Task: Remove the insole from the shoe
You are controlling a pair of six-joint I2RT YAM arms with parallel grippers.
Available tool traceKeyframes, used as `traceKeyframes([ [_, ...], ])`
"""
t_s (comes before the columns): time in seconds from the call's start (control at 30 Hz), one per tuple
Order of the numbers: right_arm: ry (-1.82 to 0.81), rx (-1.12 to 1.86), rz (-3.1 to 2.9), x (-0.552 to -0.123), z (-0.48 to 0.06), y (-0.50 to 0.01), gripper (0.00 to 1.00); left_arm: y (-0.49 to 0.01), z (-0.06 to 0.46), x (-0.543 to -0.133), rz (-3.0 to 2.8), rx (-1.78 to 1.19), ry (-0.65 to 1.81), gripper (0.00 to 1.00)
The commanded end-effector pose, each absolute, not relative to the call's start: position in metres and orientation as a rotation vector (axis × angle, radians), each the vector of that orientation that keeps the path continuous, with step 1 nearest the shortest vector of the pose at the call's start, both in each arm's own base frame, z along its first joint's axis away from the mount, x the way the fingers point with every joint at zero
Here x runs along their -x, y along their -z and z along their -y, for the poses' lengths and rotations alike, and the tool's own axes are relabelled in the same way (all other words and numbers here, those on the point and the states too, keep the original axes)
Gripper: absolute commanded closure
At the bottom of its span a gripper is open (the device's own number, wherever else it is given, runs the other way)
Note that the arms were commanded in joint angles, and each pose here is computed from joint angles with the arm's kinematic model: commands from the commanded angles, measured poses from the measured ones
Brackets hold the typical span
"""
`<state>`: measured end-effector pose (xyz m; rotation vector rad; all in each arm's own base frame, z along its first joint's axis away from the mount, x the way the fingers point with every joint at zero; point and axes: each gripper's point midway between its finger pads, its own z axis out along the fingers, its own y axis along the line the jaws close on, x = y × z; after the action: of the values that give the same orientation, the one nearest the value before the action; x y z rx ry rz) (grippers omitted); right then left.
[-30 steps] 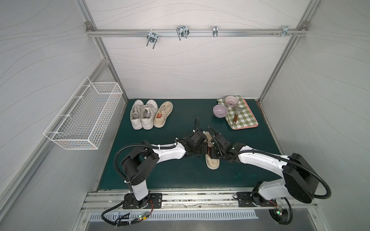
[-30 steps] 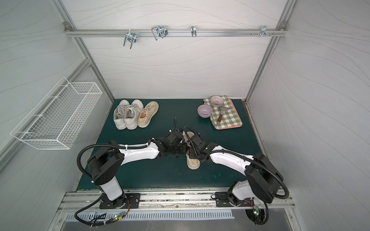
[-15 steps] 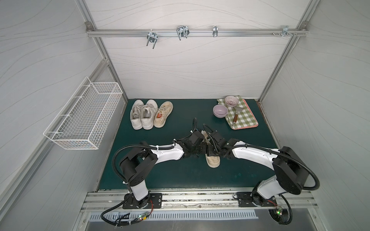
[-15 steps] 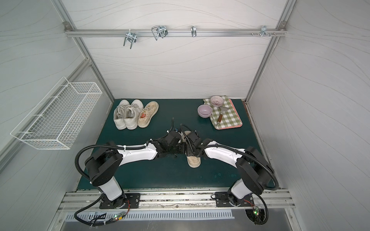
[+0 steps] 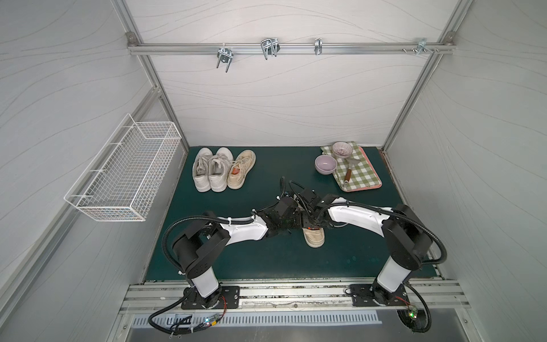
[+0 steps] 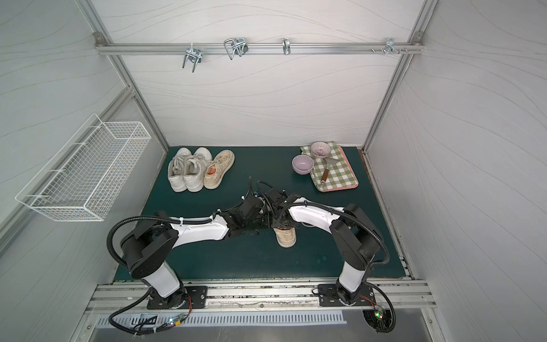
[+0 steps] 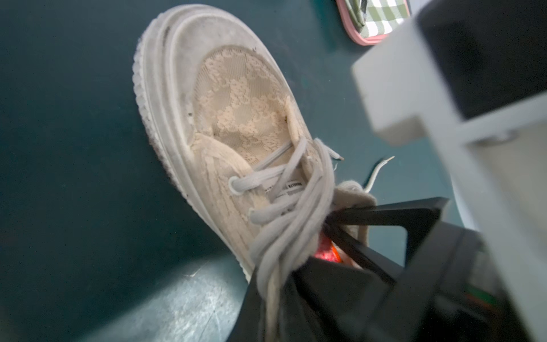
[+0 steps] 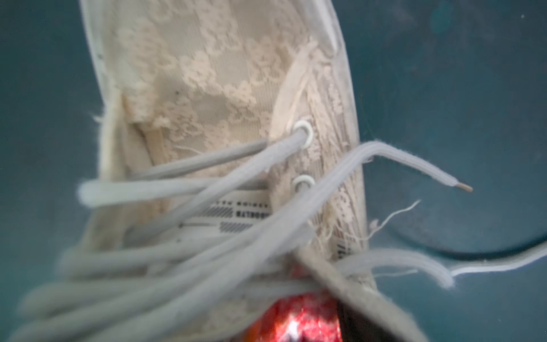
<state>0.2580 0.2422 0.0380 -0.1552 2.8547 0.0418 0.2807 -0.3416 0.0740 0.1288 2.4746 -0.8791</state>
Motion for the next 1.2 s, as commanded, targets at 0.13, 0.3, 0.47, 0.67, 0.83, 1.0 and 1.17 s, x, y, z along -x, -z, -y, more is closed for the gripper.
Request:
traceKeyframes([
  [0.13,0.16,0.111,-2.914,-0.25,-0.214,0.009,0.69,-0.111,0.353,-0.279,-2.376,-0.158,0.986,1.0],
  [0.3,0.128,0.16,-2.828,-0.25,-0.221,-0.007,0.85,-0.106,0.346,-0.283,-2.398,-0.127,0.921,1.0],
  [0.47,0.014,0.218,-2.758,-0.249,-0.237,-0.026,0.96,-0.102,0.341,-0.285,-2.411,-0.107,0.873,1.0],
  [0.67,-0.077,0.279,-2.689,-0.247,-0.251,-0.046,1.0,-0.095,0.331,-0.288,-2.441,-0.063,0.791,1.0],
  [0.83,-0.182,0.37,-2.625,-0.24,-0.268,-0.063,1.0,-0.09,0.324,-0.292,-2.455,-0.024,0.751,1.0],
  [1.0,-0.34,0.471,-2.53,-0.228,-0.285,-0.085,1.0,-0.079,0.307,-0.301,-2.478,0.042,0.661,1.0],
  [1.17,-0.511,0.513,-2.447,-0.217,-0.293,-0.106,1.0,-0.066,0.294,-0.305,-2.508,0.097,0.624,1.0],
])
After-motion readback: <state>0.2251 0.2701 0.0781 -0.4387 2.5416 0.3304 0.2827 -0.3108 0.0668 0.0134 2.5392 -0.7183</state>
